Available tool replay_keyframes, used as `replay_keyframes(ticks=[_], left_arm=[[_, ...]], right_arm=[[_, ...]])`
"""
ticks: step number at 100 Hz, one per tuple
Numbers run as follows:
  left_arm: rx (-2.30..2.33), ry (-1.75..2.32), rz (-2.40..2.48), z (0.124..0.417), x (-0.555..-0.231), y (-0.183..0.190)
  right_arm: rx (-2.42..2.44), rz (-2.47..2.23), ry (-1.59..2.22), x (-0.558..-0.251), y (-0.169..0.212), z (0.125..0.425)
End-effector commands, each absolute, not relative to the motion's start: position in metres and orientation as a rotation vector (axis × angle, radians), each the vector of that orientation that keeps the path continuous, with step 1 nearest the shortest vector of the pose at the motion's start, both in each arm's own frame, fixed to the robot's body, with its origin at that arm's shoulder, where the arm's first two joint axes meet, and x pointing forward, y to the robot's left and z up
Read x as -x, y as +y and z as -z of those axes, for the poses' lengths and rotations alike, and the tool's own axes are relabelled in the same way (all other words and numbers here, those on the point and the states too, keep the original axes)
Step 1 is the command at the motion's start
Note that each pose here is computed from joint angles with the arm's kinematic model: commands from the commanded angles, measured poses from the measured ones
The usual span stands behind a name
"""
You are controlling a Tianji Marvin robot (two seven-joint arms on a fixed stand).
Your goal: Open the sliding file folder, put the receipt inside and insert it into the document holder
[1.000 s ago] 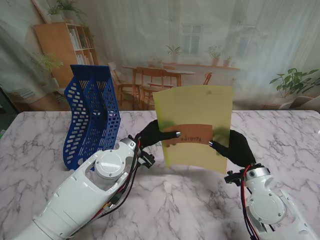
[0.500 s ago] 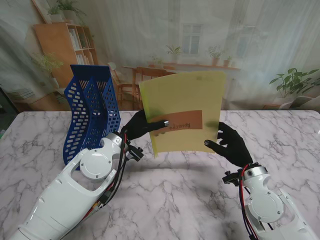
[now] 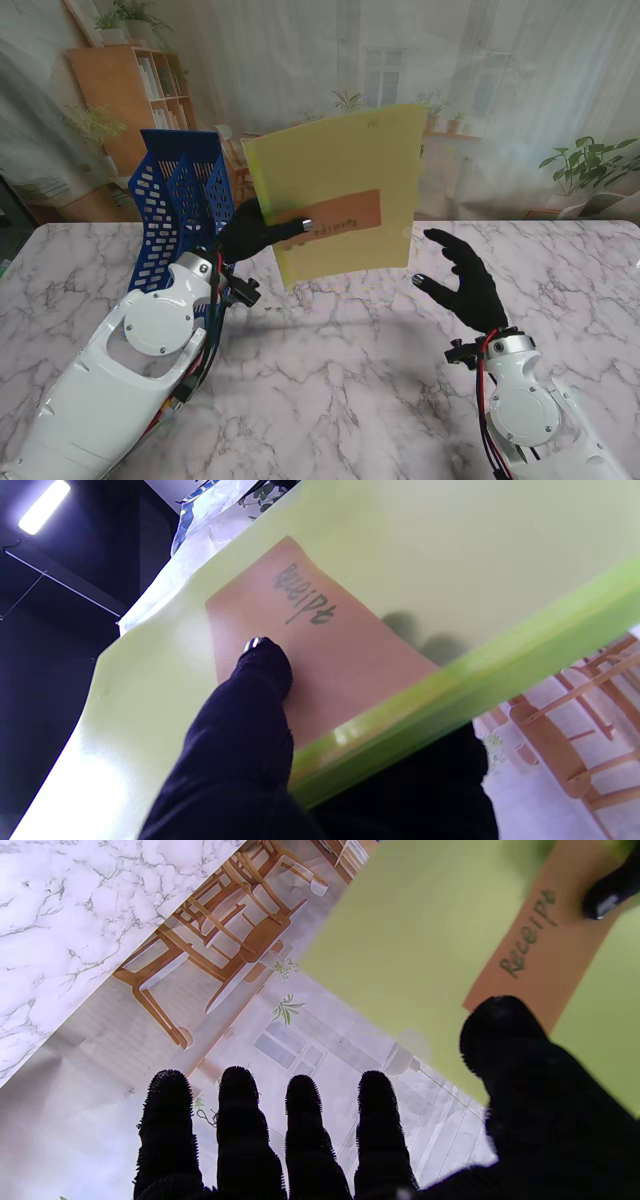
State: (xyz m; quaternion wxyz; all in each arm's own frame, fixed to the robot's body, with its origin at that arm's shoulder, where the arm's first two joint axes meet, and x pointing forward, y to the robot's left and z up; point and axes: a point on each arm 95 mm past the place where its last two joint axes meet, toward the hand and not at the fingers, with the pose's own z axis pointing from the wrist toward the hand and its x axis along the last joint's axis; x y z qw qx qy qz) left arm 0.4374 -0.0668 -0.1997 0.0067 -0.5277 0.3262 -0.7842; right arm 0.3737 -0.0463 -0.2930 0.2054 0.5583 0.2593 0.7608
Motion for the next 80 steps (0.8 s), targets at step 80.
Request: replay_keyframes(ticks=[80], left_arm=[[1.189, 0.796, 2.429, 0.139, -0.395, 0.068]], right_arm=[[-1.616, -2.077, 0.66, -0.378, -0.037, 0.303]])
